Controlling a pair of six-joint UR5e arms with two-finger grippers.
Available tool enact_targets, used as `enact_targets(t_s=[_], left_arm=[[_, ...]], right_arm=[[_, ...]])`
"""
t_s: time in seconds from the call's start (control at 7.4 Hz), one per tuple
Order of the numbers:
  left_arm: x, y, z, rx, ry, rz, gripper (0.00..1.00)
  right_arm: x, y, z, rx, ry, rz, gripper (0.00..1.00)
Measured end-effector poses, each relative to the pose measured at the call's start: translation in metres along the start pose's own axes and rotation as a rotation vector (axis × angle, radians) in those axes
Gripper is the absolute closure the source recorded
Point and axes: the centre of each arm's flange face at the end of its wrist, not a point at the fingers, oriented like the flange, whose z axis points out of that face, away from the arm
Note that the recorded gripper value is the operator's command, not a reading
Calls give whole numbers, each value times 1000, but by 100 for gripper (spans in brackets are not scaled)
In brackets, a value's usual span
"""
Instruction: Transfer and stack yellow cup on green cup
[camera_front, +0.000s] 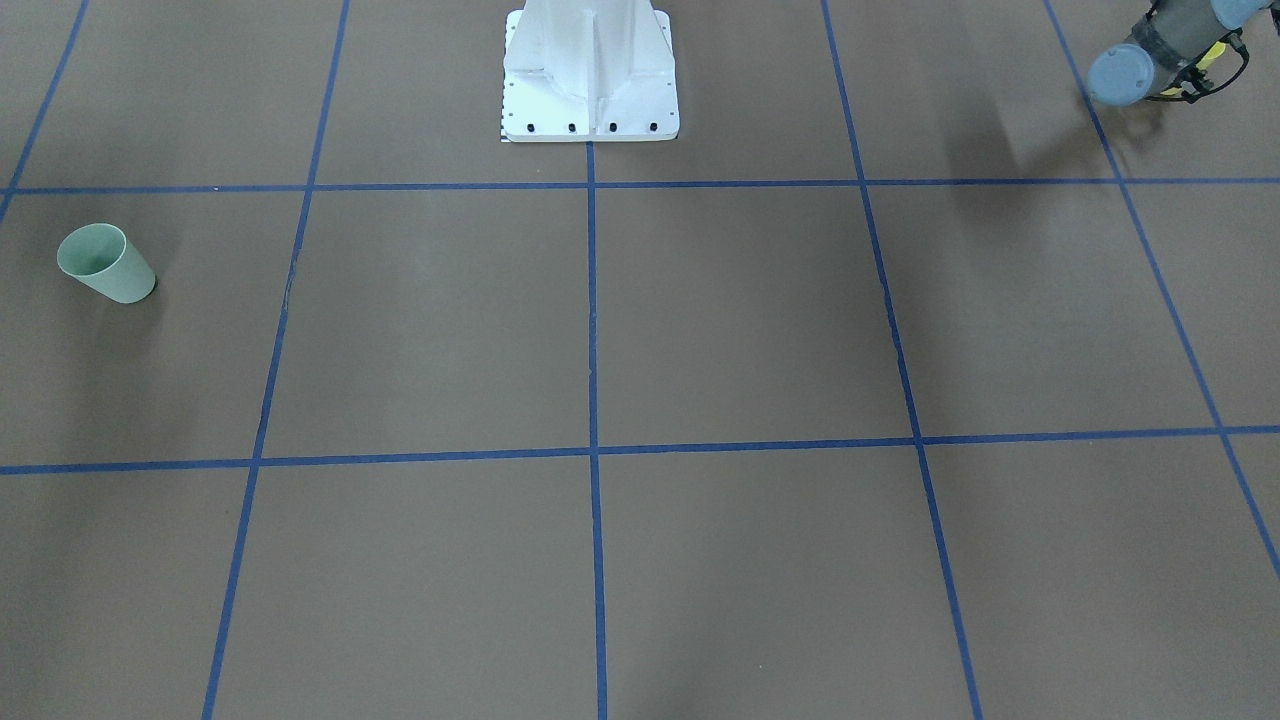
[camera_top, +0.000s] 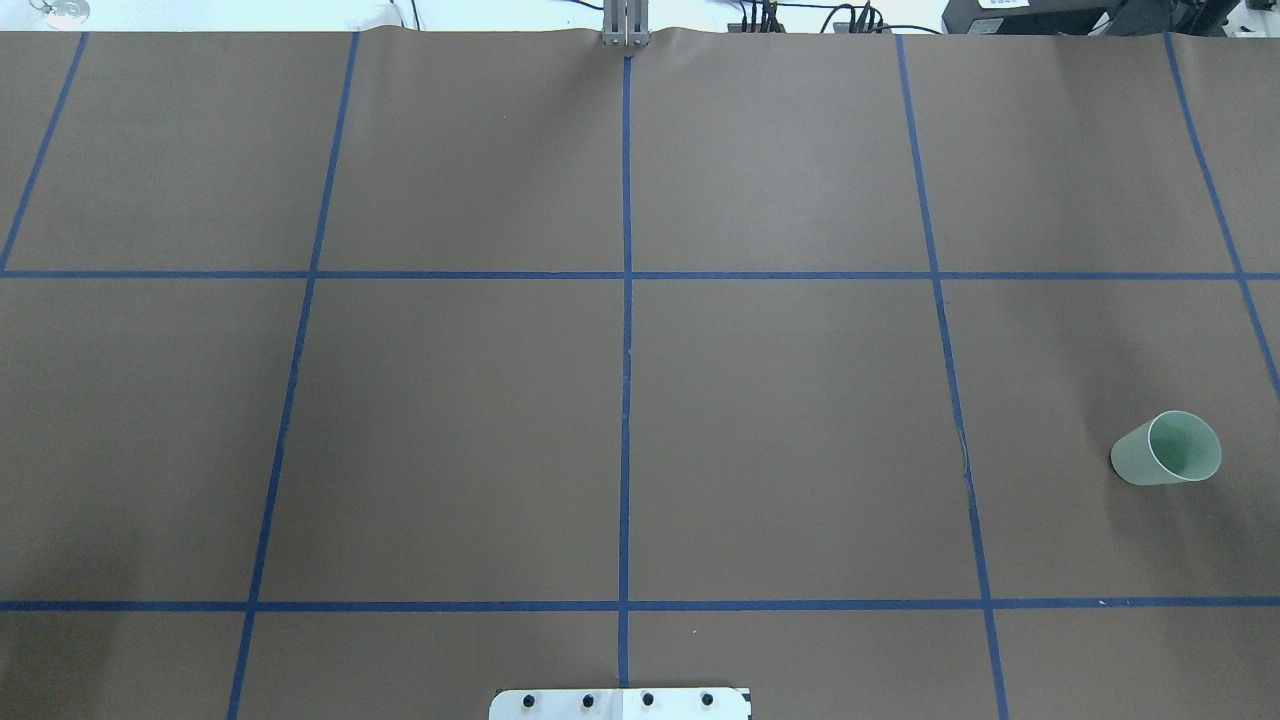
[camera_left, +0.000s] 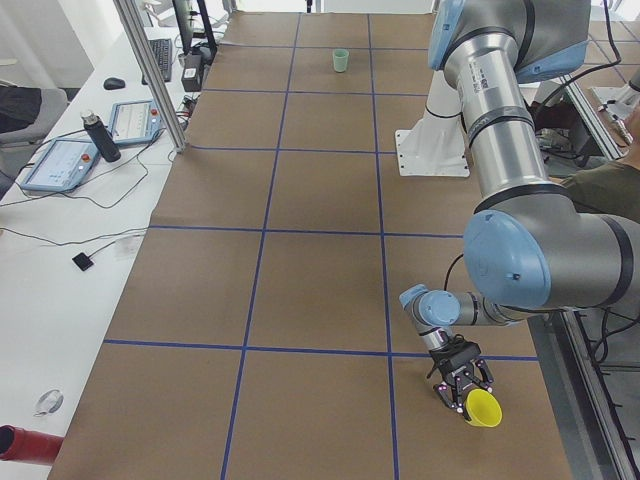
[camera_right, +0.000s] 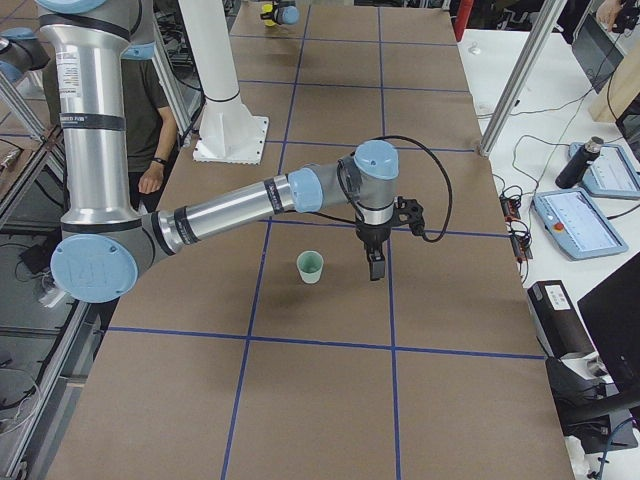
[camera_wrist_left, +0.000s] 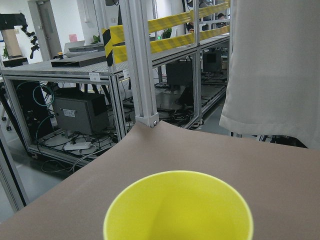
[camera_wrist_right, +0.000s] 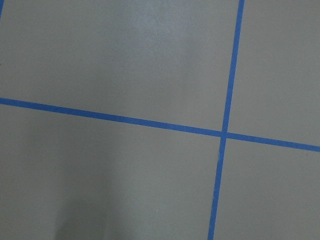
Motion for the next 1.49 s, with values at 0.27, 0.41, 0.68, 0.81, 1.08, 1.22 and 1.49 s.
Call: enact_targets(t_s=[0.27,0.41,0.68,0.81,1.08,1.22,1.49], left_arm=[[4,-11,6,-1,0,2,72],[9,-28,13,-8,0,12,72],[12,-72,19,0,16,56,74],[12,-88,18,16,40,81,74],[22,-109,20,42,114,149,74],[30,-118,23,56,153,196,74],[41,-127,25,66,207,294,74]], right_arm=[[-1,0,-1,3,-1,-2,1],[-2,0,-2,3,-2,-2,1],[-2,1,-2,2,-4,1,1],[-1,2,-2,1,-5,3,1],[0,2,1,-5,-6,8,1],[1,3,2,-7,-7,10,1],[2,4,3,-15,-11,19,1]])
